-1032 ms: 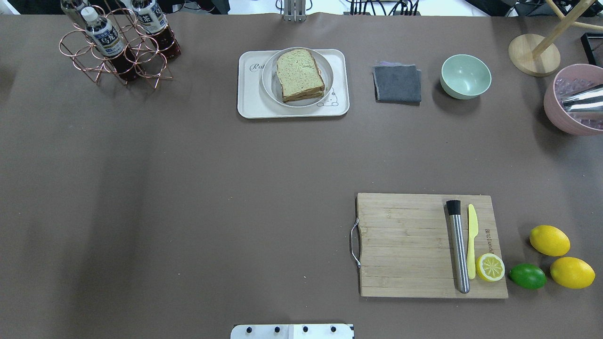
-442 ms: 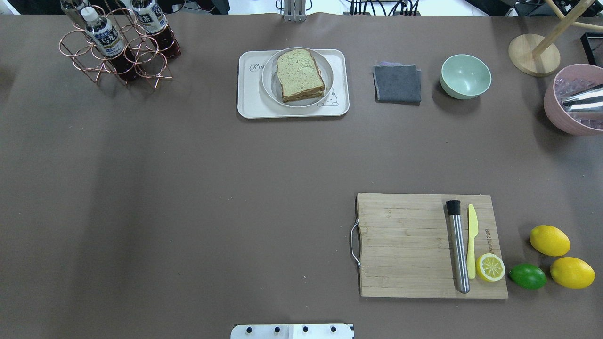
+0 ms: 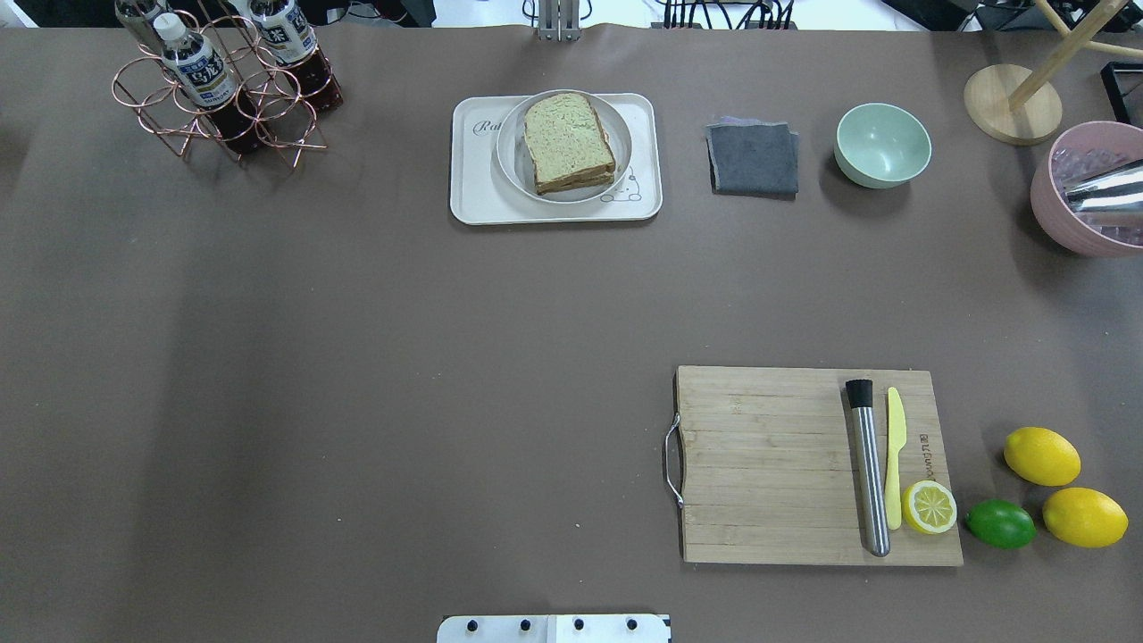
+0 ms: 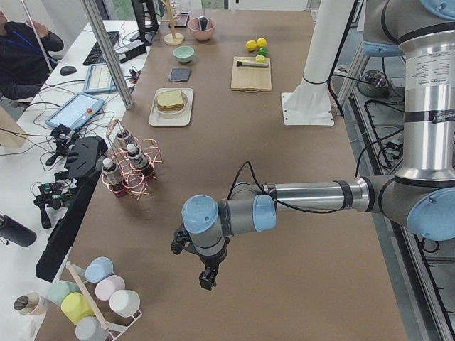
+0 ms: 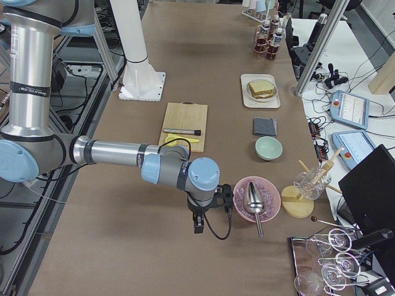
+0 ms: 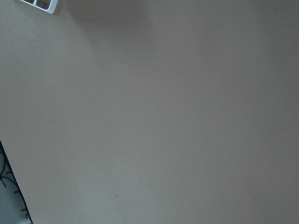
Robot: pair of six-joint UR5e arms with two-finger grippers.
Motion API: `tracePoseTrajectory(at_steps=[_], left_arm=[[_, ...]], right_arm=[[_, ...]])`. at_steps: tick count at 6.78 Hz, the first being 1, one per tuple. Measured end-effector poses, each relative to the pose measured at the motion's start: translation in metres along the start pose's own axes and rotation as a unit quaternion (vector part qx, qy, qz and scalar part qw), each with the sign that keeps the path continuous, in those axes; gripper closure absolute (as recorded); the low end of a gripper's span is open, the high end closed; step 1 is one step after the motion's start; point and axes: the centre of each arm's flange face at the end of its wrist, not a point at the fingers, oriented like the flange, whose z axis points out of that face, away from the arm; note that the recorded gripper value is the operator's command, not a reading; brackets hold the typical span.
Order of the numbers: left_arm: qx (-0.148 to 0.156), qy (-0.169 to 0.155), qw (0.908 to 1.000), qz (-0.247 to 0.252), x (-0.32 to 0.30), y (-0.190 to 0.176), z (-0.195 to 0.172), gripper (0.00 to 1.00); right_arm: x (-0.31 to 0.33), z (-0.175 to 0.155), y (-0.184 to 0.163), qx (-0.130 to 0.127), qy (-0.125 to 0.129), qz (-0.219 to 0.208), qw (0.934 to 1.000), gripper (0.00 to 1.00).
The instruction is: Make sandwich and place on tray
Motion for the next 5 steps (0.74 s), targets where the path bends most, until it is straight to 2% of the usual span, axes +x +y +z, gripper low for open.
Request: tracePoseTrajectory(at_steps=[2, 5], left_arm=[[-0.001, 0.041, 0.9982, -0.043, 0.0, 0.002, 0.011, 0.01], [-0.01, 0.047, 0.9967, -0.065, -0.006, 0.006, 0.021, 0.01]], right_arm=[[0.0, 0.003, 0.003, 0.0, -0.013, 0.004, 0.9999, 0.0], [0.001, 0.007, 0.005, -0.002, -0.018, 0.004, 0.9998, 0.0]])
